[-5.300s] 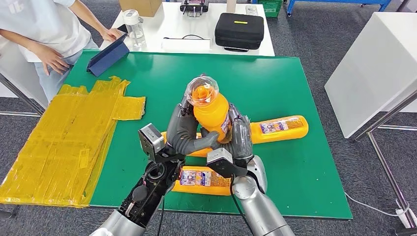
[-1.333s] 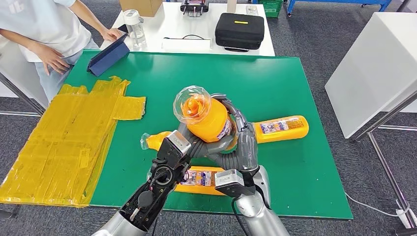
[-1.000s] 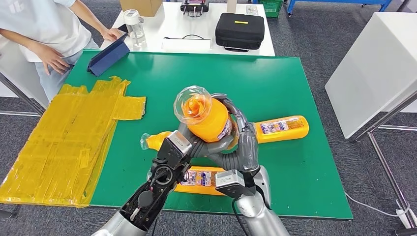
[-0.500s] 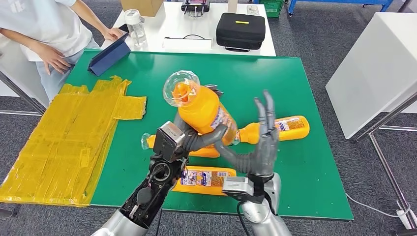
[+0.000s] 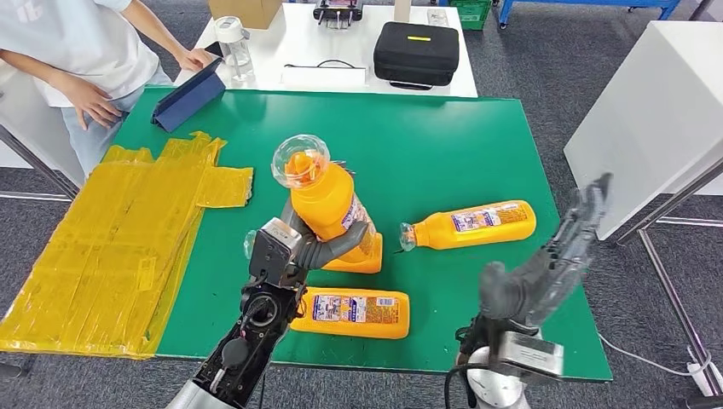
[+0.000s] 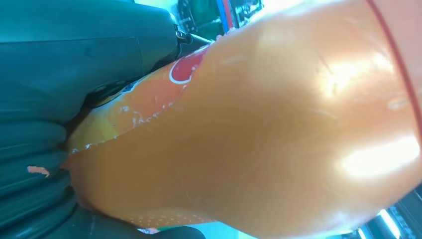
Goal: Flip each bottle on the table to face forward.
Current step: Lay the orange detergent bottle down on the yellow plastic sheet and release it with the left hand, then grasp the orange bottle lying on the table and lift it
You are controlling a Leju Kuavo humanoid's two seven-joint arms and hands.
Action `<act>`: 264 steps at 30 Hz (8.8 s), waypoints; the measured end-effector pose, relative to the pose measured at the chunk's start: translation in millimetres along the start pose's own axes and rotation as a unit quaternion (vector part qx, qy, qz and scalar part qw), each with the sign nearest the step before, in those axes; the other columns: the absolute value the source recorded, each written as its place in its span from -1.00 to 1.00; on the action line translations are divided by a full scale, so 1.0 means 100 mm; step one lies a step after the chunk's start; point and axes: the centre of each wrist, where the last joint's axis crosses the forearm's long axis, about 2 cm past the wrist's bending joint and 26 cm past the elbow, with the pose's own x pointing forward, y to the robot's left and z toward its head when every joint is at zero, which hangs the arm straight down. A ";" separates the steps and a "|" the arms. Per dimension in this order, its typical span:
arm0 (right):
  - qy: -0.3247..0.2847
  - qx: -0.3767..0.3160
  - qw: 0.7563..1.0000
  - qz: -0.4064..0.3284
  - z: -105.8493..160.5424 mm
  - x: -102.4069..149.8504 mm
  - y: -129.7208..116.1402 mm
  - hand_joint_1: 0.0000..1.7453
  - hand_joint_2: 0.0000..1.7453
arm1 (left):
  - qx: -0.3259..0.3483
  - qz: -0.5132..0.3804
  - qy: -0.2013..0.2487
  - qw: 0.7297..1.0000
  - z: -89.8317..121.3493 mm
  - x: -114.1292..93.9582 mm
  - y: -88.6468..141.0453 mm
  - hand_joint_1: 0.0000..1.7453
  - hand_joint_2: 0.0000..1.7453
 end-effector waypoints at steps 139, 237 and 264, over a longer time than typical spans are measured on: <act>0.045 -0.004 0.995 -0.087 0.19 0.10 -0.26 -1.00 1.00 | 0.234 -0.011 0.030 0.972 0.29 -0.35 1.03 -1.00 1.00; 0.416 0.593 0.517 0.457 -0.35 -2.27 -1.07 -1.00 1.00 | 0.008 0.165 -0.079 0.983 0.02 0.02 0.04 -1.00 1.00; 0.457 0.606 0.370 0.536 -0.64 -2.30 -1.04 1.00 1.00 | 0.010 0.162 -0.087 0.983 -0.11 0.06 0.09 -1.00 1.00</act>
